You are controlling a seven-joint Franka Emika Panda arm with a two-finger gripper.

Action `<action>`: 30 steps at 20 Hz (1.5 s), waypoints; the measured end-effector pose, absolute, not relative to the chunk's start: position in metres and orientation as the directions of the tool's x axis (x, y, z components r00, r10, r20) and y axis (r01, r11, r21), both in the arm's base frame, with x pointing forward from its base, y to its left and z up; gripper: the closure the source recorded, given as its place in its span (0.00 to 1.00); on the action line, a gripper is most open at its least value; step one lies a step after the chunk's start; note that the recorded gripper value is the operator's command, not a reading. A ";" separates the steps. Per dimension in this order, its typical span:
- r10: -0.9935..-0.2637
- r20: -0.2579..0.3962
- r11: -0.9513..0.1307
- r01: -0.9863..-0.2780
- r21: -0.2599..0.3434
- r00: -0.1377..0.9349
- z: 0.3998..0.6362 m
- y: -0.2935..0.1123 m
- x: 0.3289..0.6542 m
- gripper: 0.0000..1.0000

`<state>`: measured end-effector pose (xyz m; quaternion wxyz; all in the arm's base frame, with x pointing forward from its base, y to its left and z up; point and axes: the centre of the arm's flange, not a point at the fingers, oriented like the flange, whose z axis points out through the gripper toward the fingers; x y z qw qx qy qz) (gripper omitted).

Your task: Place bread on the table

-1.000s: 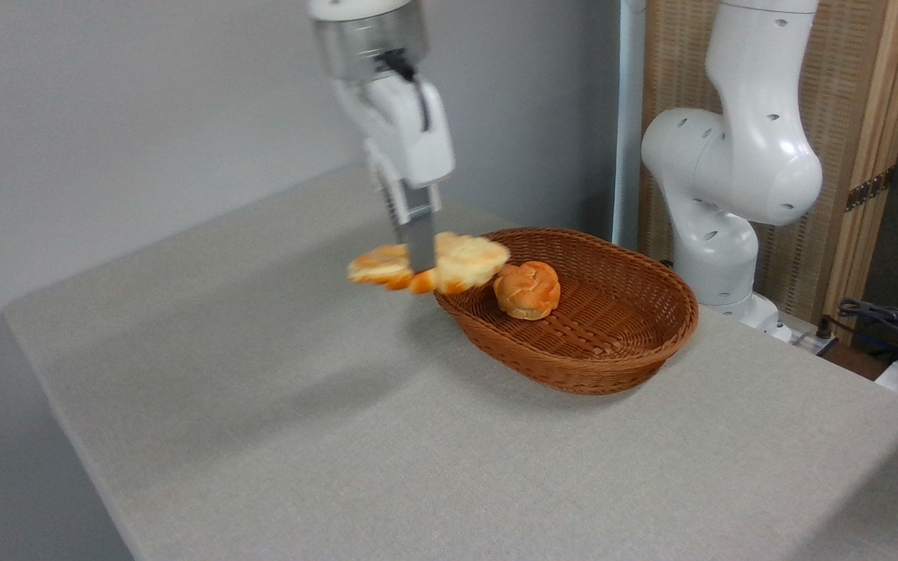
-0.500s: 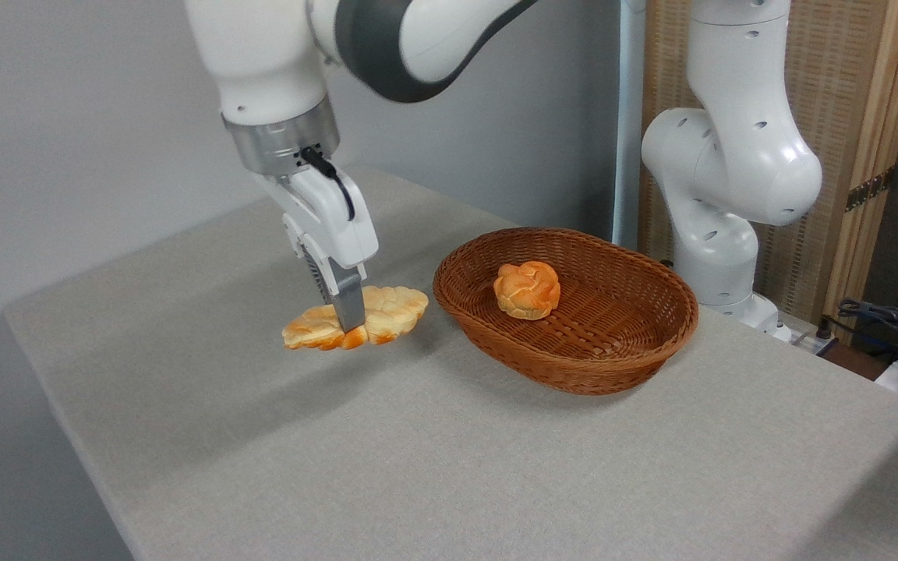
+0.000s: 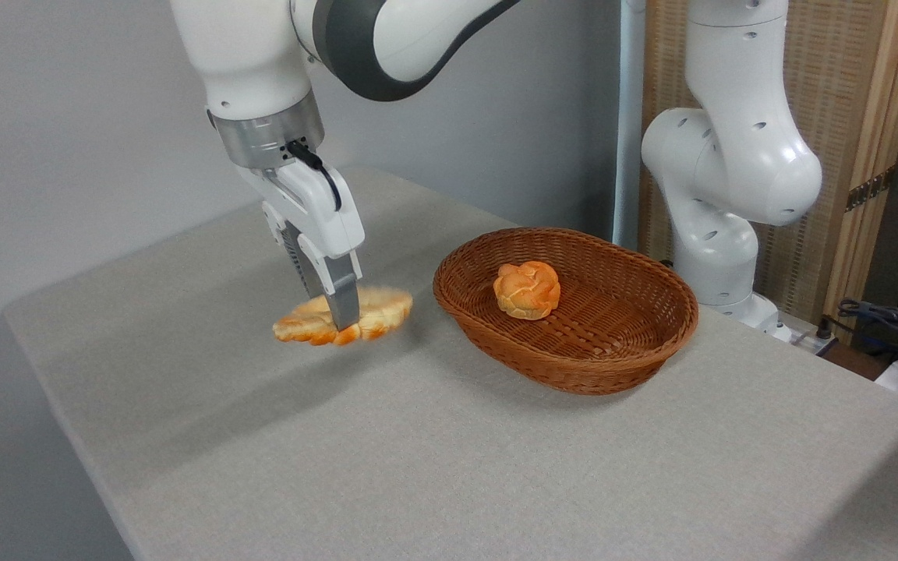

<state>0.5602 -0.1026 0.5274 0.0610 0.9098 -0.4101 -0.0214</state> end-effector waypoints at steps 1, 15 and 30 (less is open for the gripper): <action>-0.749 0.014 -0.656 -0.744 0.126 0.663 0.529 -0.103 0.560 0.00; -0.734 0.094 -0.674 -0.739 0.025 0.673 0.560 -0.082 0.566 0.00; -0.684 0.077 -0.725 -0.687 0.033 0.726 0.633 -0.011 0.546 0.00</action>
